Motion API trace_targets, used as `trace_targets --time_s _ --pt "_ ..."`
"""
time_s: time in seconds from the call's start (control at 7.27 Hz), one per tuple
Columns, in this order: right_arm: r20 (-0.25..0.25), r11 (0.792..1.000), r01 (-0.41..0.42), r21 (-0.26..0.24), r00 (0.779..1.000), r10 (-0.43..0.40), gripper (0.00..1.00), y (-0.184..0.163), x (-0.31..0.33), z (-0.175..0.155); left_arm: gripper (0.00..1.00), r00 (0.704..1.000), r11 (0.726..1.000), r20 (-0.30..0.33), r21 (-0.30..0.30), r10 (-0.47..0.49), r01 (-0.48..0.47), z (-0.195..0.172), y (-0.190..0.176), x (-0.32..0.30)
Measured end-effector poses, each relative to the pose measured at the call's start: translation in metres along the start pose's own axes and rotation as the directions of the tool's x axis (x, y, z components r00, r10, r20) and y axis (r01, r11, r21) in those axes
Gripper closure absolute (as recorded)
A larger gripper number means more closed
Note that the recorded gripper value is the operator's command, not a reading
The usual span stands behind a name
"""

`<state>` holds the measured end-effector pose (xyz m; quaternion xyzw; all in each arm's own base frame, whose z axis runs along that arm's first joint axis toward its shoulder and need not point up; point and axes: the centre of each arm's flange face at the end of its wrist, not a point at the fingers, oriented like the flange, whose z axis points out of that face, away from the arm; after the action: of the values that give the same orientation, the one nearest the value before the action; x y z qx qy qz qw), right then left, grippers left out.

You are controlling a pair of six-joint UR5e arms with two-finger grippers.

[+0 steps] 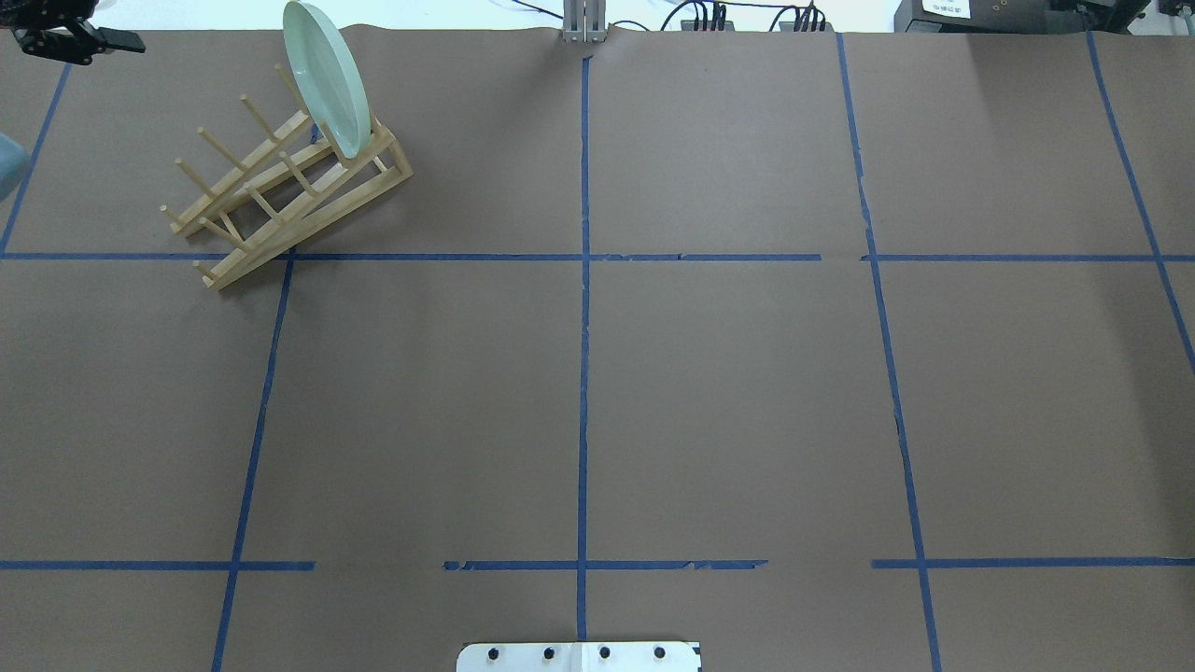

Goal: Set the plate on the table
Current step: 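Reach the left gripper to the pale green plate in the wooden rack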

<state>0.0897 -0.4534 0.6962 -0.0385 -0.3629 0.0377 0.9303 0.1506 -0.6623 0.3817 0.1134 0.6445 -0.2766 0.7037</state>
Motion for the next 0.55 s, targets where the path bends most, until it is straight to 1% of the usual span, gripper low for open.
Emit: trace_targets --time_s 0.28,0.41,0.55 --pt "0.000 1.000 0.000 0.000 1.000 0.000 0.00 0.000 0.000 0.000 0.01 0.997 0.998 -0.048 -0.035 -0.053 0.052 0.042 0.019 0.033" --pt "0.000 1.000 0.000 0.000 1.000 0.000 0.00 0.000 0.000 0.000 0.02 0.992 0.995 -0.077 -0.025 -0.096 0.094 0.061 0.033 0.037" --pt "0.000 1.000 0.000 0.000 1.000 0.000 0.00 0.000 0.000 0.000 0.07 0.986 0.992 -0.108 -0.013 -0.129 0.129 0.073 0.042 0.035"
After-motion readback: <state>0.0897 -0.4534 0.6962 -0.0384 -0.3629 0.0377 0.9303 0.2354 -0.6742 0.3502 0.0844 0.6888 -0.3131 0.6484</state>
